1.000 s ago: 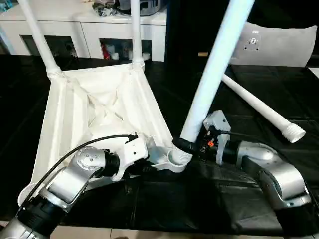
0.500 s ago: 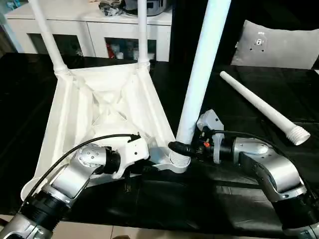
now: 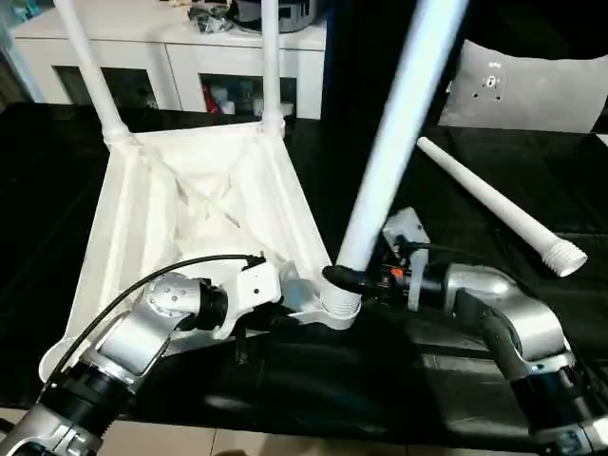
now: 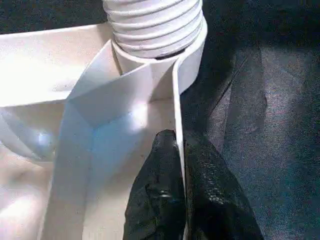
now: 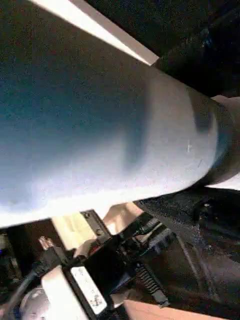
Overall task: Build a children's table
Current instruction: Insert table leg to table base
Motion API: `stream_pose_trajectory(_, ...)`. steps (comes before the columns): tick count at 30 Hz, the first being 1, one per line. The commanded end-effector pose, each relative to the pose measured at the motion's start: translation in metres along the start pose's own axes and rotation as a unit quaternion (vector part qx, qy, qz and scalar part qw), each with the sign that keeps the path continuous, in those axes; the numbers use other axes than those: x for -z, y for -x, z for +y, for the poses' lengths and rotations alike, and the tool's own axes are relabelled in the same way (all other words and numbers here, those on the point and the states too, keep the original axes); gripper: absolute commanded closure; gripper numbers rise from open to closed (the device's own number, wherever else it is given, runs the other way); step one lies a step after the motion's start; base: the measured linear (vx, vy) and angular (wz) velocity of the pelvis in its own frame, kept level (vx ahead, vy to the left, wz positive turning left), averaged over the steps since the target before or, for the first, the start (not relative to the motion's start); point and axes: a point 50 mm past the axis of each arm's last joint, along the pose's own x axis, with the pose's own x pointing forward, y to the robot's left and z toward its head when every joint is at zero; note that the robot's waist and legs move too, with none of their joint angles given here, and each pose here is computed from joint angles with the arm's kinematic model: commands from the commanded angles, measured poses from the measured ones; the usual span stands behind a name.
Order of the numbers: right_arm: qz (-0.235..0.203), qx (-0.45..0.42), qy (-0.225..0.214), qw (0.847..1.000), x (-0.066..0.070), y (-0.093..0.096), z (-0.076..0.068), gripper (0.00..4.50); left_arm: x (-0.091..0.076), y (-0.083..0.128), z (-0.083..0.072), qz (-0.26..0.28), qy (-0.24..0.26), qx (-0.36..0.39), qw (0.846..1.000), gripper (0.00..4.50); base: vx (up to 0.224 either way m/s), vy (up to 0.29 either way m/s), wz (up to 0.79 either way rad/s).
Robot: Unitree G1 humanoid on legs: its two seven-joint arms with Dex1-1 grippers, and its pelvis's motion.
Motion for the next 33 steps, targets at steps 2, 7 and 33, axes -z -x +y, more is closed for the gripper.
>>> stream_pose_trajectory(2, 0.019, 0.017, -0.023, 0.999, 0.022, 0.01, -0.001, 2.61, -0.004, 0.001, 0.004, -0.027, -0.003, -0.01, 1.0, 4.5, 0.0, 0.0, 0.0)
stream_pose_trajectory(7, 0.039, 0.022, 0.028, 0.999, 0.028, 0.015, 0.006, 2.61, -0.004, 0.0, 0.006, -0.026, -0.002, -0.011, 1.0, 4.5, 0.0, 0.0, 0.0)
stream_pose_trajectory(33, 0.156, -0.136, 0.032, 0.978, 0.056, -0.008, 0.023, 2.61, -0.031, 0.002, 0.033, -0.025, -0.058, 0.043, 0.997, 4.5, 0.0, 0.0, 0.0)
